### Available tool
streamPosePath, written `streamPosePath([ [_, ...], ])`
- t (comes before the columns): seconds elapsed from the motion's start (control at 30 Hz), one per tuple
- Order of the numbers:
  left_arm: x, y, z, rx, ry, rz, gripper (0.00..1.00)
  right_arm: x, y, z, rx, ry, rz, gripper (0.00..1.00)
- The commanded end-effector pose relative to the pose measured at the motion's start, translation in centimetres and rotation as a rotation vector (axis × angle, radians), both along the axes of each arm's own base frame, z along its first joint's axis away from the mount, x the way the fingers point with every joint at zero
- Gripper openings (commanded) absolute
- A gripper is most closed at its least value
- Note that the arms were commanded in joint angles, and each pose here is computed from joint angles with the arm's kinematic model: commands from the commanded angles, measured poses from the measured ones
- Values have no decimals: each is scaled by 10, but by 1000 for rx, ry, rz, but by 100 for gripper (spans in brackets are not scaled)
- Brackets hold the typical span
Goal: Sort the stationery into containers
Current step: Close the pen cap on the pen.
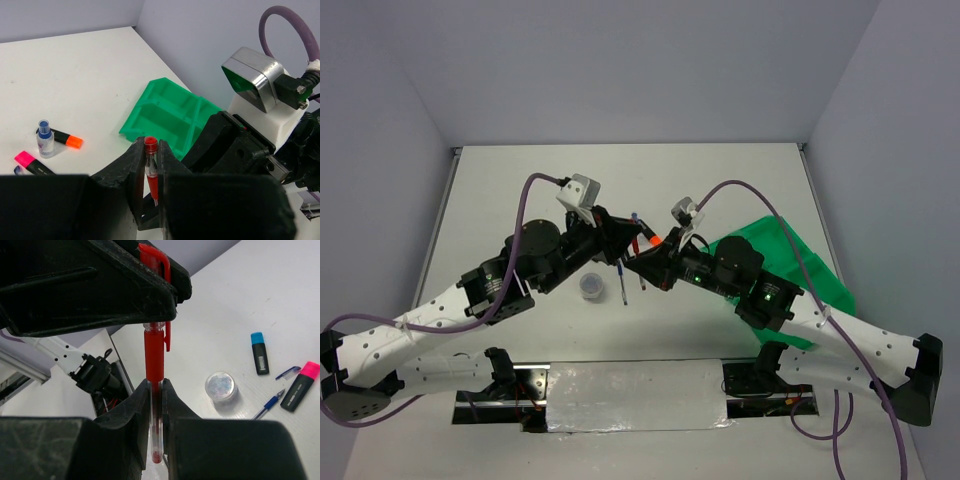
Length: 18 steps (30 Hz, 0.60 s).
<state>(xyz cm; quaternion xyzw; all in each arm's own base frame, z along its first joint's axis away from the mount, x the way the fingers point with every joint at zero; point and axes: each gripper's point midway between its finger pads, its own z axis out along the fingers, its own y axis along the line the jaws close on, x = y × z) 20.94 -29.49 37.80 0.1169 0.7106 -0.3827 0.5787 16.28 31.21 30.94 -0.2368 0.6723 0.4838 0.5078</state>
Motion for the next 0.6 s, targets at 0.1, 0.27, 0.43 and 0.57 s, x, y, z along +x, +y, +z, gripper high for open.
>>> streamPosePath([
  [0.1,-7,-12,4,-27,-3,-72,0,2,-14,75,125,-117,-56,0],
  [0.27,-15,-19,-12,-50,32,-121,0,5,-26,116,218,-205,-93,0],
  [0.43,-20,-21,-27,-92,67,-140,0,4,-29,158,280,-297,-97,0],
  [0.57,-27,-26,-38,-83,86,-175,0,3,-34,194,305,-379,-97,0],
])
